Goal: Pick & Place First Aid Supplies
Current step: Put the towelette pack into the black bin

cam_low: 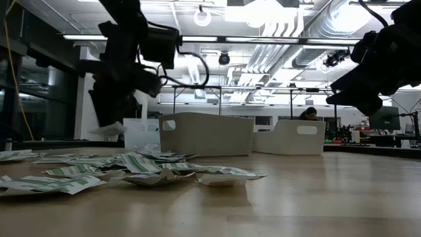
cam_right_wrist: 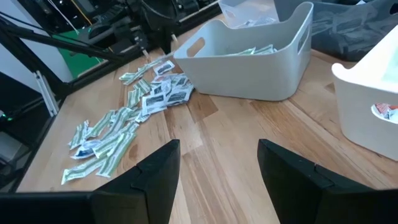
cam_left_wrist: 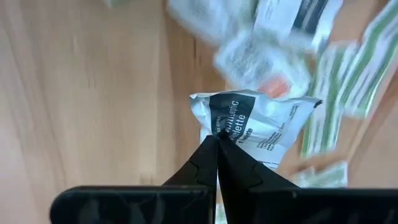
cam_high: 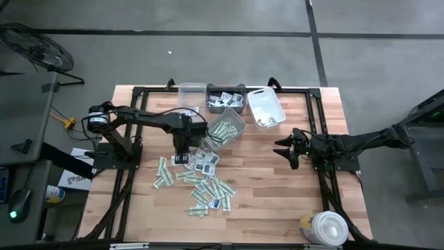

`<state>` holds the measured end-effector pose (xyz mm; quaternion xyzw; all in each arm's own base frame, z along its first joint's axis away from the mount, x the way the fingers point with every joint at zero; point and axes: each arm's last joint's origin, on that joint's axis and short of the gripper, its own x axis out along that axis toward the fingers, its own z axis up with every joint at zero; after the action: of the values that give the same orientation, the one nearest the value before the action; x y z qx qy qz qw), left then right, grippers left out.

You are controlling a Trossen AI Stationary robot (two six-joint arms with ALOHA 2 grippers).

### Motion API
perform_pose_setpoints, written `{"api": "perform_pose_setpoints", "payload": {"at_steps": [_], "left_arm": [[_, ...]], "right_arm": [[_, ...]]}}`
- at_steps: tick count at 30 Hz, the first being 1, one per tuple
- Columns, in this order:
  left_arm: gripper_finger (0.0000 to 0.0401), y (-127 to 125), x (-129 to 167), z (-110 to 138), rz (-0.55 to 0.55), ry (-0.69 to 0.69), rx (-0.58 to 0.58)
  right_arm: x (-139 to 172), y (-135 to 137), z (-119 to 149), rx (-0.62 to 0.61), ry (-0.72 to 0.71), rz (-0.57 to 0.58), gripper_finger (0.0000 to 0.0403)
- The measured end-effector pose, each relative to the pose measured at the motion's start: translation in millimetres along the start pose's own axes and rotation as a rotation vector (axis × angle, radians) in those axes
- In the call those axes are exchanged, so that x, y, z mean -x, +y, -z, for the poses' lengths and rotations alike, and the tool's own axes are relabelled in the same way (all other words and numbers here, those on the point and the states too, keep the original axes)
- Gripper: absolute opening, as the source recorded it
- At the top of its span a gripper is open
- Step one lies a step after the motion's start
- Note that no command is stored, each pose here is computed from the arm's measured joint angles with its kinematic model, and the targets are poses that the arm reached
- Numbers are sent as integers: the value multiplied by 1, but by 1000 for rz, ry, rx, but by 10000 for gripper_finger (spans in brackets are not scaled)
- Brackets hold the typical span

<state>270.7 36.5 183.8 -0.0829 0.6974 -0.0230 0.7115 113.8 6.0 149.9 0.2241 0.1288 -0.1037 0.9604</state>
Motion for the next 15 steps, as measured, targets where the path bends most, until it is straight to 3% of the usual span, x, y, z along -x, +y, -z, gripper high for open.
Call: {"api": "perform_pose_setpoints", "payload": {"at_steps": [8, 15], "left_arm": [[1, -5, 46, -22, -18, -177, 18], [1, -5, 94, -42, -192, -352, 10]], "right_arm": [[0, 0, 0, 1, 3, 2, 208], [0, 0, 0, 1, 2, 1, 208]]}}
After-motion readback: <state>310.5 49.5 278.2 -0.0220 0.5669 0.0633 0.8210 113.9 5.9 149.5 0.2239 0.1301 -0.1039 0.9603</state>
